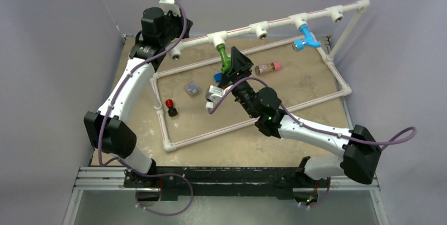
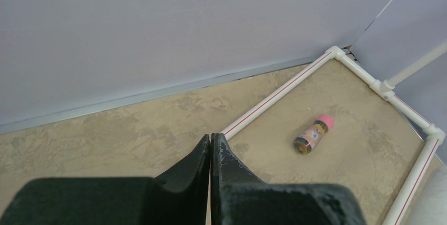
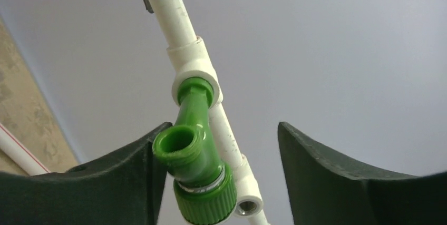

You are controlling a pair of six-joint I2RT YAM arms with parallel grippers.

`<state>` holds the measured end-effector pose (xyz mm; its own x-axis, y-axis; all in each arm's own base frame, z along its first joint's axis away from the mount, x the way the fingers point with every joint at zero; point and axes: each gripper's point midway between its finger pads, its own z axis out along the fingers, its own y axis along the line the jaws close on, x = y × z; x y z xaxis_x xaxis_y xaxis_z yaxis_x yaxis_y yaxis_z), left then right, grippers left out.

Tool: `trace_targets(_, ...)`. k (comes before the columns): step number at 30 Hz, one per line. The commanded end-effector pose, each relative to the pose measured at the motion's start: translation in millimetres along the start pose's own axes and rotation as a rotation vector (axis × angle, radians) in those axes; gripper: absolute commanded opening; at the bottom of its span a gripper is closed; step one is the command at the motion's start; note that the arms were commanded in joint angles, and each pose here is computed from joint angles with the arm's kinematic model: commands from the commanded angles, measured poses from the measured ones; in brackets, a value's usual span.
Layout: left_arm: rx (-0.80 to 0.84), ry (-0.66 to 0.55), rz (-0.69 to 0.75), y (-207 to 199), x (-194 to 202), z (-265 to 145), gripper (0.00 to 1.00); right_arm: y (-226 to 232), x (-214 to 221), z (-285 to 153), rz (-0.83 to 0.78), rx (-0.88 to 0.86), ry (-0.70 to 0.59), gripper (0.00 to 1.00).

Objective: Install the water faucets

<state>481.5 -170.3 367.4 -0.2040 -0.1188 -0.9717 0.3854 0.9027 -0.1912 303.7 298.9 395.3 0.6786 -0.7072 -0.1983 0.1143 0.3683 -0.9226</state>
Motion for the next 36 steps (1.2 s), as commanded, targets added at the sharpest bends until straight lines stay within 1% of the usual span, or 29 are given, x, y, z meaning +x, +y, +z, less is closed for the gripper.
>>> trace_targets(1, -0.041, 0.358, -0.045, 16, 124, 4, 0.0, -31, -2, 11, 0.037, 0.084, 0.025, 0.68)
trace_targets(3, -0.041, 0.357, -0.046, 17, 124, 4, 0.0, -29, -2, 12, 0.05, 0.082, 0.029, 0.56)
trace_targets(4, -0.041, 0.359, -0.047, 17, 125, 5, 0.0, -29, -2, 13, 0.06, 0.081, 0.03, 0.49)
trace_targets(6, -0.04, 0.36, -0.047, 17, 125, 5, 0.0, -27, -1, 13, 0.079, 0.078, 0.033, 0.38)
trace_targets(8, -0.039, 0.359, -0.047, 16, 124, 5, 0.0, -24, 2, 12, 0.103, 0.076, 0.048, 0.26)
trace_targets(11, -0.039, 0.362, -0.047, 16, 126, 6, 0.0, -17, 4, 12, 0.177, 0.075, 0.063, 0.0)
trace_targets(13, -0.038, 0.362, -0.047, 16, 126, 6, 0.0, -14, 5, 12, 0.261, 0.082, 0.069, 0.0)
trace_targets(16, -0.037, 0.358, -0.047, 16, 124, 6, 0.0, -11, 2, 12, 0.461, 0.107, 0.066, 0.0)
trace_targets(20, -0.036, 0.357, -0.047, 16, 122, 6, 0.0, -4, -9, 15, 0.856, 0.132, 0.047, 0.0)
trace_targets(25, -0.036, 0.36, -0.048, 15, 123, 6, 0.0, -11, -23, 12, 1.374, 0.212, -0.014, 0.0)
trace_targets(29, -0.031, 0.359, -0.051, 14, 122, 5, 0.0, -12, -30, 10, 1.749, 0.265, -0.041, 0.0)
trace_targets(33, -0.024, 0.359, -0.056, 13, 122, 4, 0.0, -1, -35, 8, 2.129, 0.299, -0.047, 0.0)
trace_targets(36, -0.018, 0.357, -0.06, 11, 121, 3, 0.0, 8, -35, 4, 2.349, 0.334, -0.062, 0.0)
